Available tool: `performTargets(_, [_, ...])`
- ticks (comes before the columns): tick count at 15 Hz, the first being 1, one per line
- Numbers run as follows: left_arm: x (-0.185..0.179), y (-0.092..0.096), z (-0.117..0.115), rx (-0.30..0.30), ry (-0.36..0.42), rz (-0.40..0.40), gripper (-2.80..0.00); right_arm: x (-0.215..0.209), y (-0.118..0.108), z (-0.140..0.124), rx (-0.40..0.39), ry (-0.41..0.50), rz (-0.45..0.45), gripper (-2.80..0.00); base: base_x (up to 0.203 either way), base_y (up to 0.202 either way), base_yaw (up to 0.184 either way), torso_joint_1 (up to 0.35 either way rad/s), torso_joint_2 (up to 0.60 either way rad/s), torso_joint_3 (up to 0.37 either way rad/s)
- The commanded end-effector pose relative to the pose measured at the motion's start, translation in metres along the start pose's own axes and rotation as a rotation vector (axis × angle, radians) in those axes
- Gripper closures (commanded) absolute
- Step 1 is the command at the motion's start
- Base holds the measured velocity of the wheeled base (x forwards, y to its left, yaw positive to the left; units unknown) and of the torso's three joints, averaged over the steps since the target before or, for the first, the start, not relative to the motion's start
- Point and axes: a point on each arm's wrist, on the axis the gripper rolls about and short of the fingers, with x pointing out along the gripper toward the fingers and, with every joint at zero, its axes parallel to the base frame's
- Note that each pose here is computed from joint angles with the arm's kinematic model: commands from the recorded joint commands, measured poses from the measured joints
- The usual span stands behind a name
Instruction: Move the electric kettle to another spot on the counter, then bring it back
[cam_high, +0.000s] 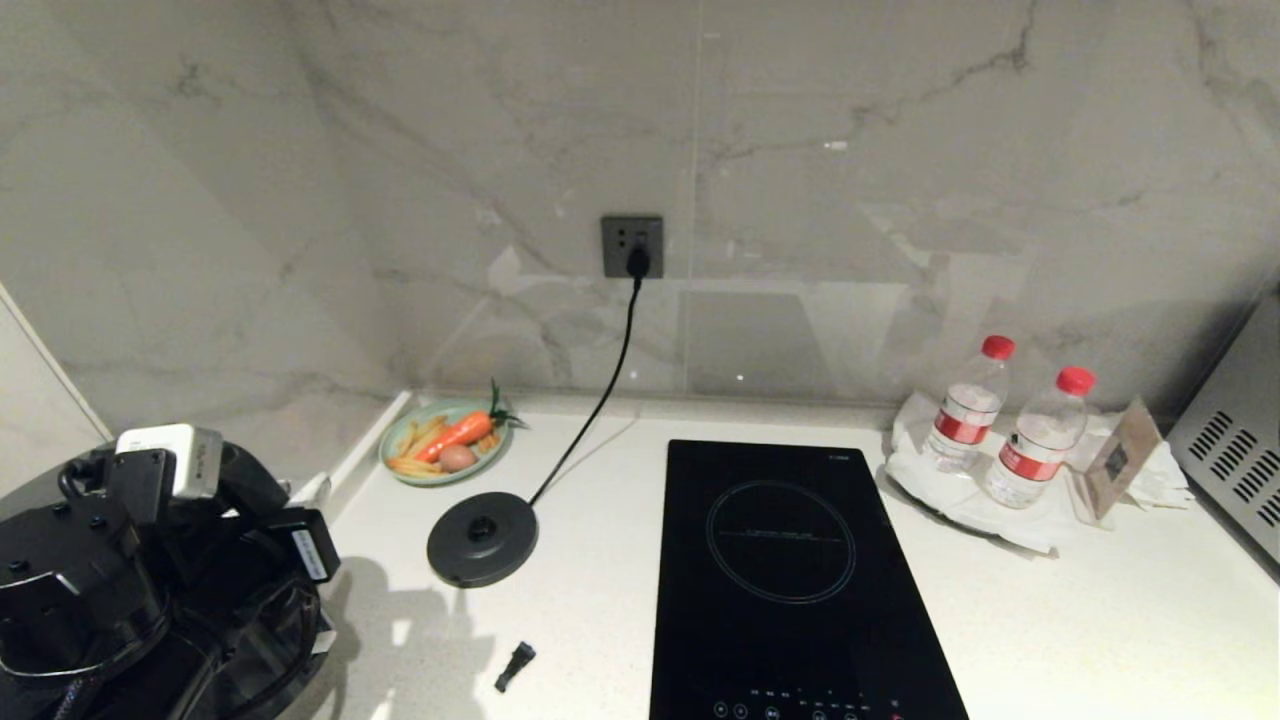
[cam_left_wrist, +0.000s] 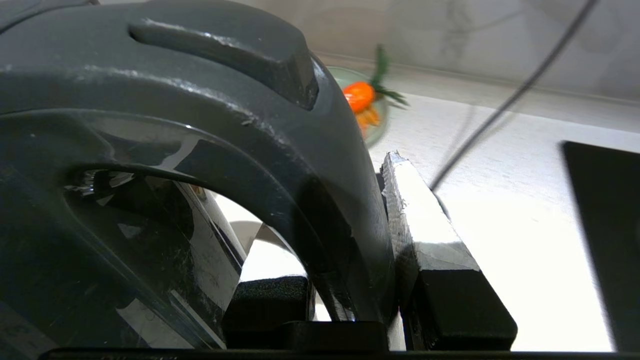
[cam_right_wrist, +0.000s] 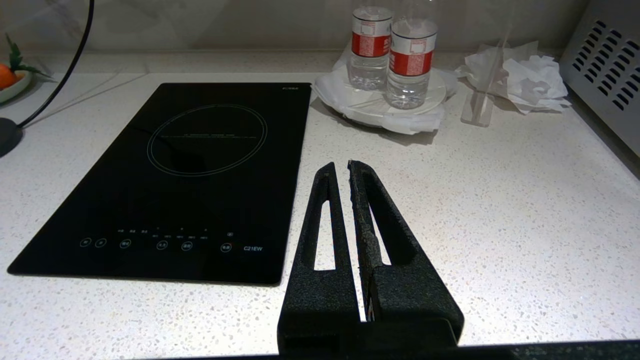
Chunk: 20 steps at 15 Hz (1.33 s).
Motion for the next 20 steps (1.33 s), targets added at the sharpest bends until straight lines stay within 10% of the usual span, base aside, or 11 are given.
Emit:
performTargets(1, [0.0025,0.0022,0.0001,-0.003,-0.002,0.016,0.0,-0.0001,0.0,-0.0001,0.0,-0.001,0.0,0.0,0.0,0.0,0.0,0.0,0.0,0.0])
performTargets(20, [0.0034,0.0016,0.0025,-0.008,-0.013,0.015,0.0,-0.0001,0.0,-0.0001,-0.008,-0.001,0.002,0.0,0.0,0.0,0.0,0.008,-0.02,-0.01])
